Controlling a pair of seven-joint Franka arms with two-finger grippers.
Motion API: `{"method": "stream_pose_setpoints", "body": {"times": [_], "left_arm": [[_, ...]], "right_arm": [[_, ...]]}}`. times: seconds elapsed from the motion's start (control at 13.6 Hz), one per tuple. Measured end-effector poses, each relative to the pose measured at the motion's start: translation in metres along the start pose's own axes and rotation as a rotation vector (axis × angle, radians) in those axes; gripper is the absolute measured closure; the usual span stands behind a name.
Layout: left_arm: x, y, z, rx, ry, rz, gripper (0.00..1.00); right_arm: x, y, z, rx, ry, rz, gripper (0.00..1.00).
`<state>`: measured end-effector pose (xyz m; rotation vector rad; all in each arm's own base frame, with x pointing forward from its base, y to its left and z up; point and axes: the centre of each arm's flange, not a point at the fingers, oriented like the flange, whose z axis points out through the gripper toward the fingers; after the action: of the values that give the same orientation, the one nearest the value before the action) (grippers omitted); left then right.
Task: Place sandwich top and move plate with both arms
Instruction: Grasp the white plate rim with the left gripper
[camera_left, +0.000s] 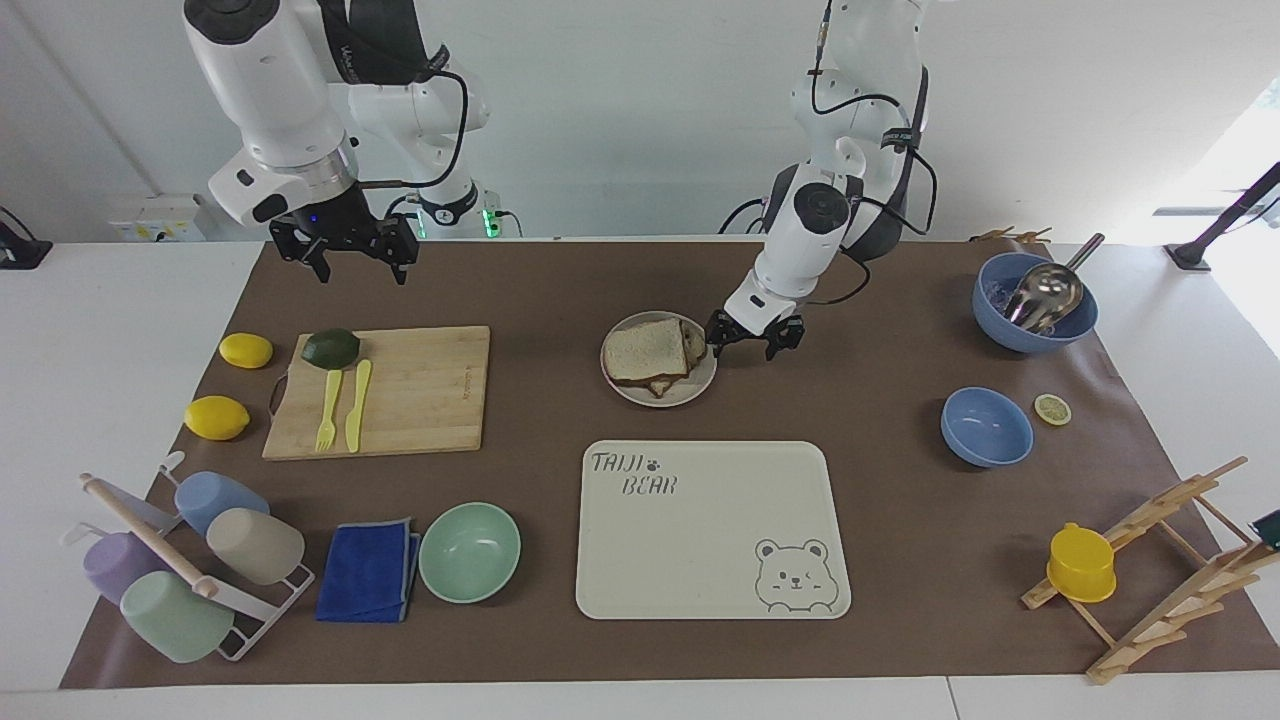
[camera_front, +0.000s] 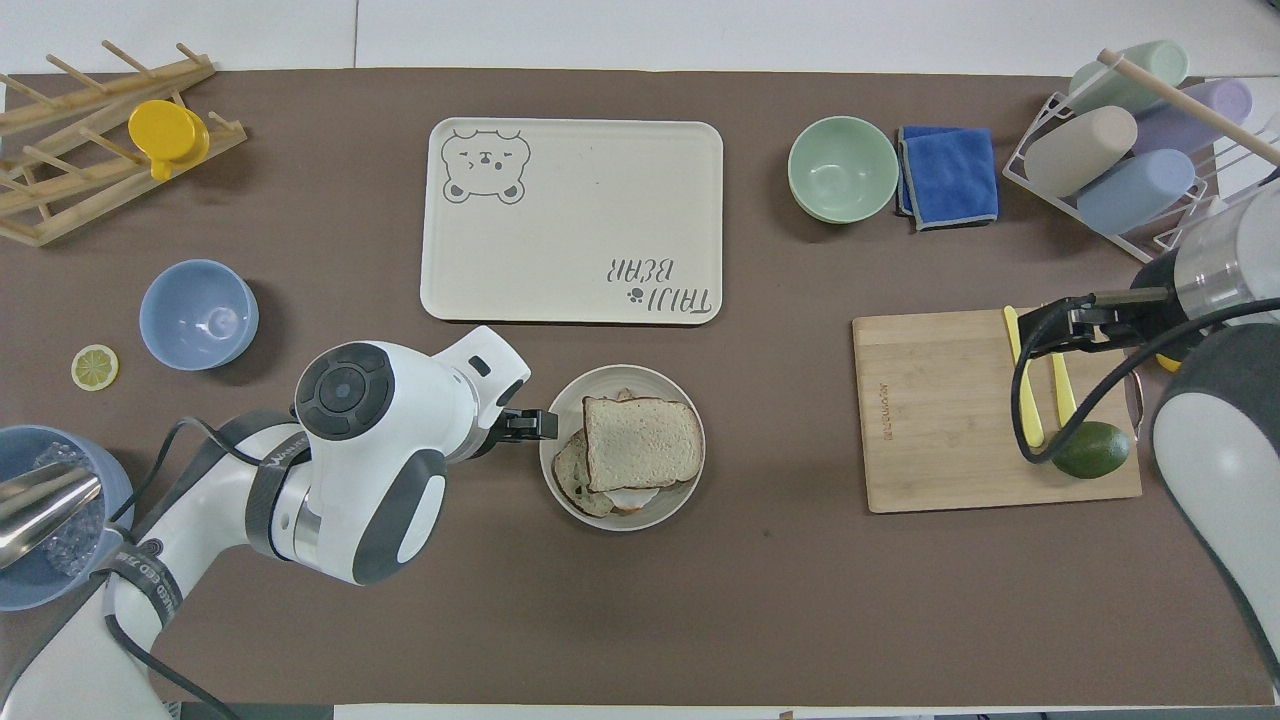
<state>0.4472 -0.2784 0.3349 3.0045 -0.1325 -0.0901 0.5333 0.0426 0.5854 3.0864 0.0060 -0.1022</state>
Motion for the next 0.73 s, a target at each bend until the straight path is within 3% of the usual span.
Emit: {"method": "stream_pose_setpoints", "body": {"times": [0.15,0.29,0.37,0.44,0.73], "left_arm": [[-0.001,0.002,0.005,-0.007,-0.011,-0.007,0.07],[-0.001,0.002,0.011,-0.01,-0.023,-0.015,0.23],[-0.002,0.003,0.014,-0.009,-0.028,-0.014,0.23],[-0.002,0.005,0.016,-0.01,-0.029,-0.011,0.3],[-0.007,0.016,0.028,-0.017,-0.041,-0.002,0.33]], "right_arm": [[0.002,0.009,0.003,0.002,0.001,-0.022,0.0],[0.003,0.01,0.005,0.002,-0.003,-0.036,0.0],[0.003,0.008,0.006,0.002,-0.005,-0.04,0.0],[0.004,0.007,0.007,0.002,-0.008,-0.043,0.0],[0.006,0.008,0.011,0.002,-0.016,-0.066,0.0]]}}
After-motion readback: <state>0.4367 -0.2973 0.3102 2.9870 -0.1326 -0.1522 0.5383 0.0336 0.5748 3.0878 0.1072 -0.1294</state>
